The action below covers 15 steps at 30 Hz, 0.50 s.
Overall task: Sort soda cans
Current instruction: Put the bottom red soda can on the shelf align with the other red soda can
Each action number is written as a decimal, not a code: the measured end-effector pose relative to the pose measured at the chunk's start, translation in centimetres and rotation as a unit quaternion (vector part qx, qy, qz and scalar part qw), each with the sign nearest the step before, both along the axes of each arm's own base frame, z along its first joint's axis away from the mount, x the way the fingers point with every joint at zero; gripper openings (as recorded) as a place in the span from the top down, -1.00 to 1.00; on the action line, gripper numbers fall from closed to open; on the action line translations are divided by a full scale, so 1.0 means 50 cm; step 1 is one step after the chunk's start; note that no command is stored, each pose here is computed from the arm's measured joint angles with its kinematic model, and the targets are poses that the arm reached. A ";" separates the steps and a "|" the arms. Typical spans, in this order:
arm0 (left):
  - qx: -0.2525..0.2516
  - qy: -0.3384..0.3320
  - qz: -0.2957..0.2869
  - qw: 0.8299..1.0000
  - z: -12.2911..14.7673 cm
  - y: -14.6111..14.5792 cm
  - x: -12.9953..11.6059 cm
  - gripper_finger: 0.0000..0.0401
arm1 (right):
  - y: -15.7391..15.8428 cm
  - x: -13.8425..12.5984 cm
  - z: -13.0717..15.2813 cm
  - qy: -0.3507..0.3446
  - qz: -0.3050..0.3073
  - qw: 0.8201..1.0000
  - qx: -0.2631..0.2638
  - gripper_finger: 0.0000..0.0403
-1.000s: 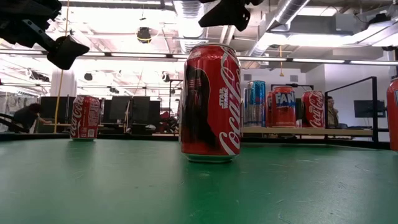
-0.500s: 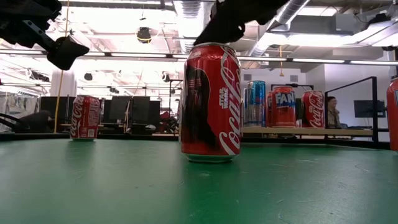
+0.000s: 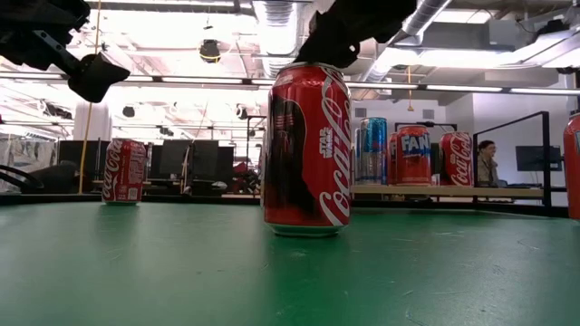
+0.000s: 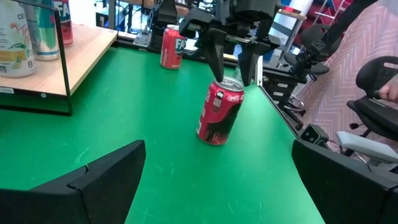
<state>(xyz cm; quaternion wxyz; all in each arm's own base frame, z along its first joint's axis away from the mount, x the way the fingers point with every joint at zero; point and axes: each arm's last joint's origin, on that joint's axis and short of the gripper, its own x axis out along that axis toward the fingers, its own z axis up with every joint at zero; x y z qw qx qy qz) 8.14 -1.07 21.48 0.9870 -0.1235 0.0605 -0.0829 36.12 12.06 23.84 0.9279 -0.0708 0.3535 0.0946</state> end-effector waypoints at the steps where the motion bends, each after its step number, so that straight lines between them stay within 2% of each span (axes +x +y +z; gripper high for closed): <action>1: 0.000 0.000 0.000 1.000 0.000 0.000 0.000 -0.95 | 0.000 0.001 0.001 -0.002 -0.003 1.000 -0.003 -0.43; 10: -0.001 0.000 0.000 1.000 0.000 0.000 0.000 -0.95 | -0.004 0.016 0.017 -0.055 -0.009 0.998 0.011 -0.43; 15: -0.001 0.000 0.000 1.000 0.000 0.000 0.000 -0.95 | -0.013 0.032 0.037 -0.111 -0.030 0.992 0.045 -0.43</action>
